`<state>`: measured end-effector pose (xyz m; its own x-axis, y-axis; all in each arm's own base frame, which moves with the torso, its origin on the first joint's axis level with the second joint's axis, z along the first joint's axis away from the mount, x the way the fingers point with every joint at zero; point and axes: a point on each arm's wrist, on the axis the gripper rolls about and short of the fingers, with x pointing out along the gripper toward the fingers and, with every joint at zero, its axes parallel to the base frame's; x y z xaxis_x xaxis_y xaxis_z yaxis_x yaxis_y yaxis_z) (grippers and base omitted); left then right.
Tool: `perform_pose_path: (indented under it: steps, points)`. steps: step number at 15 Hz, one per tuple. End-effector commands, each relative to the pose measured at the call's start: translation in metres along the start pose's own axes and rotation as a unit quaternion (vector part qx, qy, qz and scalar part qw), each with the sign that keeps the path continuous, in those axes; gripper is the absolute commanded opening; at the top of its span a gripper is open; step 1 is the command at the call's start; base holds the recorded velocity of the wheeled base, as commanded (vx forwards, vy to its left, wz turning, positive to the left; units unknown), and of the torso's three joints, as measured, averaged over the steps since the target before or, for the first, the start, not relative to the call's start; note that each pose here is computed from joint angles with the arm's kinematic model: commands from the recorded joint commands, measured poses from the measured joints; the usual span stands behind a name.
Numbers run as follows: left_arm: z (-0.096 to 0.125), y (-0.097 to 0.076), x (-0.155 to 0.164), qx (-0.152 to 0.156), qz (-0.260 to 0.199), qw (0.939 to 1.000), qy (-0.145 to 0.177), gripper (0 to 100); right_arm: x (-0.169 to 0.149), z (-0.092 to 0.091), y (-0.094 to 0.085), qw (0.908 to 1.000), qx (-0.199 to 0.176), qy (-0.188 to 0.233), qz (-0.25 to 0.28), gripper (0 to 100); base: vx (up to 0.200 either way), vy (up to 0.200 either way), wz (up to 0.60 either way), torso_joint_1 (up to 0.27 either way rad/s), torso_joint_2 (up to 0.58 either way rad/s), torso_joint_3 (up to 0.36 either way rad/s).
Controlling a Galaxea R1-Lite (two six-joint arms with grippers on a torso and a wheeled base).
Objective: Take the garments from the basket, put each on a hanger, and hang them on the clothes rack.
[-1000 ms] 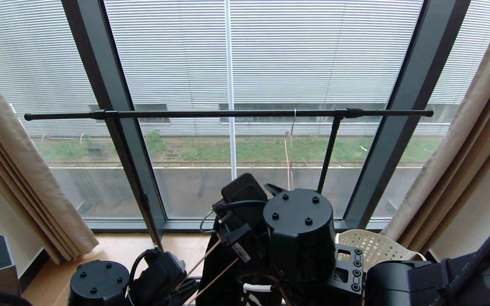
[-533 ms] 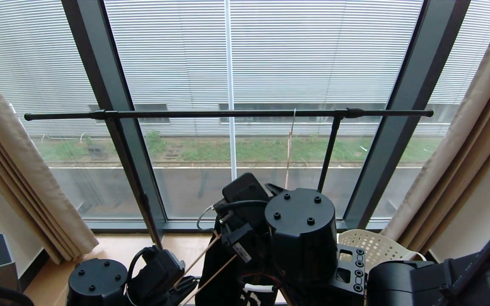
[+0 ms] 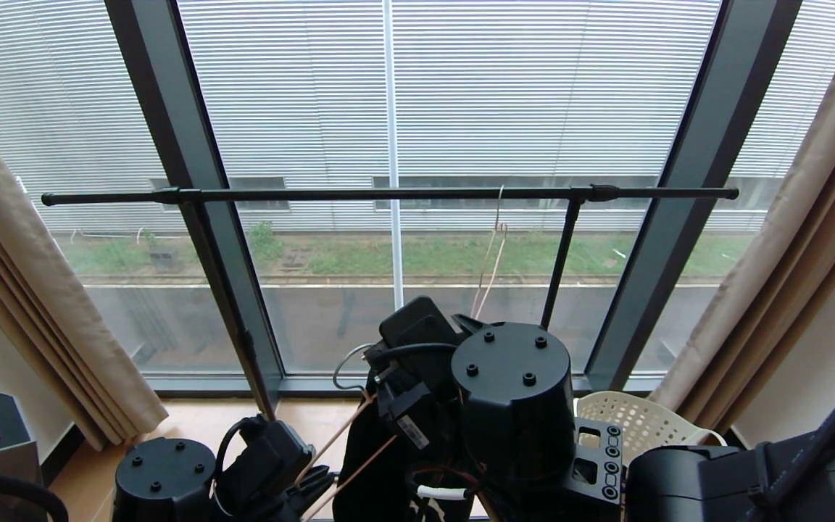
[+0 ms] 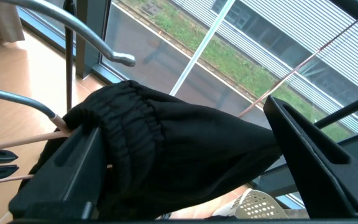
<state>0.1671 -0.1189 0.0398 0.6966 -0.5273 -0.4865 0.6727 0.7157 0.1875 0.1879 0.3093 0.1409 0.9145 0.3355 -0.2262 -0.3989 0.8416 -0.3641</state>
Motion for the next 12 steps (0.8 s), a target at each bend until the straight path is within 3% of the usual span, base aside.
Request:
perform_pose_path:
  steps: [1,12]
  points:
    - [-0.0005,0.0003,0.0004,-0.001,0.001,1.0,0.001,0,-0.0001,0.0001,0.0,1.0,0.0,0.0,0.0,100,0.0,0.0,0.0,0.0,0.0,0.0]
    - [-0.0016,0.0059,0.0018,-0.007,0.014,0.9999,0.0,0,-0.0009,-0.0005,-0.0006,1.0,-0.002,0.001,0.0,100,0.0,0.0,0.0,0.0,0.0,0.0]
